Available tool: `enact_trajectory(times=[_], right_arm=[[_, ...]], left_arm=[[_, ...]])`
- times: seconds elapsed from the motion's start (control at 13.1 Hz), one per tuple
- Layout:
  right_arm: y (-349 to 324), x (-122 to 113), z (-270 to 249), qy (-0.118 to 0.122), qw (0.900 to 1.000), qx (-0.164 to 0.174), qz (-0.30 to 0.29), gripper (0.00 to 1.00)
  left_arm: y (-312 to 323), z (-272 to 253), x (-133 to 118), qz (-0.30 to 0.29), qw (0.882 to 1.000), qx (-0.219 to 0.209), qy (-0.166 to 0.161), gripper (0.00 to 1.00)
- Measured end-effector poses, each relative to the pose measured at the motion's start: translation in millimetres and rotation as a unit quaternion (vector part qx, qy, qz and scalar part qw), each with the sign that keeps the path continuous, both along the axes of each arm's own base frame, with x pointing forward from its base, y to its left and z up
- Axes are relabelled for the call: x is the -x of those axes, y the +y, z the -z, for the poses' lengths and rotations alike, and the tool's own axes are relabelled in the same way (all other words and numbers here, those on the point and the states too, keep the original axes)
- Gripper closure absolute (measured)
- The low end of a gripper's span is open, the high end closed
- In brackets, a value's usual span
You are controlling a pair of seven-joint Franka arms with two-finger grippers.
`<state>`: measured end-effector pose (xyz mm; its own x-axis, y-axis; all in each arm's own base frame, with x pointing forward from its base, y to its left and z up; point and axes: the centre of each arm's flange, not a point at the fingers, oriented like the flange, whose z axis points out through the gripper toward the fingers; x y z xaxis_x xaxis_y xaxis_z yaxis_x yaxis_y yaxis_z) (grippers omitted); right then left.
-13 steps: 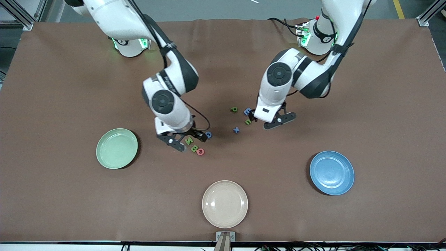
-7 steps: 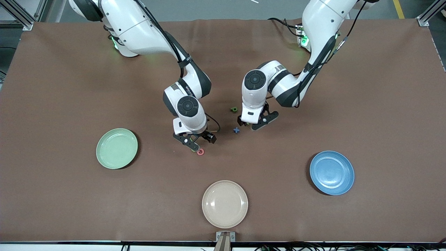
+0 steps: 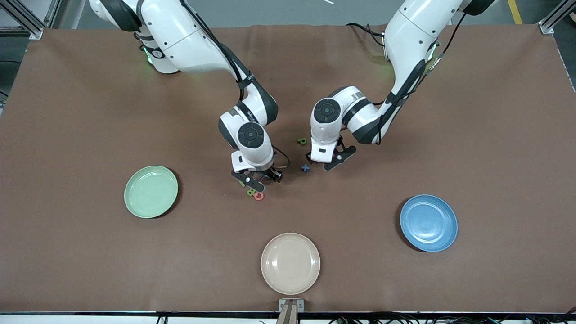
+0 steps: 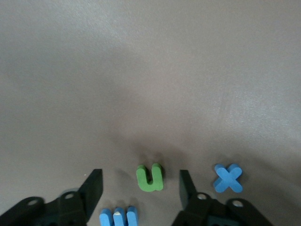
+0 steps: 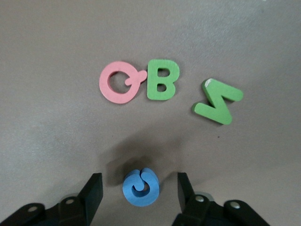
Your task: Sort upper and lower case letters into plates
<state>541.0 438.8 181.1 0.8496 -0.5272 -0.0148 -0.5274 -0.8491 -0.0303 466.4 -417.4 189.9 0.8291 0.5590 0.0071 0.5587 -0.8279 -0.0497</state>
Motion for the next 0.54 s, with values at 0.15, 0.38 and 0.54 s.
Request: enact_trajectory(times=[0.15,0.38,0.54], right_arm=[[1.6,1.7,2.9,0.000,1.000,0.000,-0.001,0.41],[1.6,1.2,0.4,0.000,1.000,0.002,-0.001,0.59],[0.2,-0.5,-0.3,-0.001,1.000,0.004,-0.002,0.66]], left_arm=[[-1.3,5.1,0.1,-0.001,1.000,0.007,-0.001,0.31],[-2.1,13.5,1.1,-0.001,1.000,0.011,0.001,0.36],[-2.4,14.5,0.7,-0.001,1.000,0.013,0.001,0.41]])
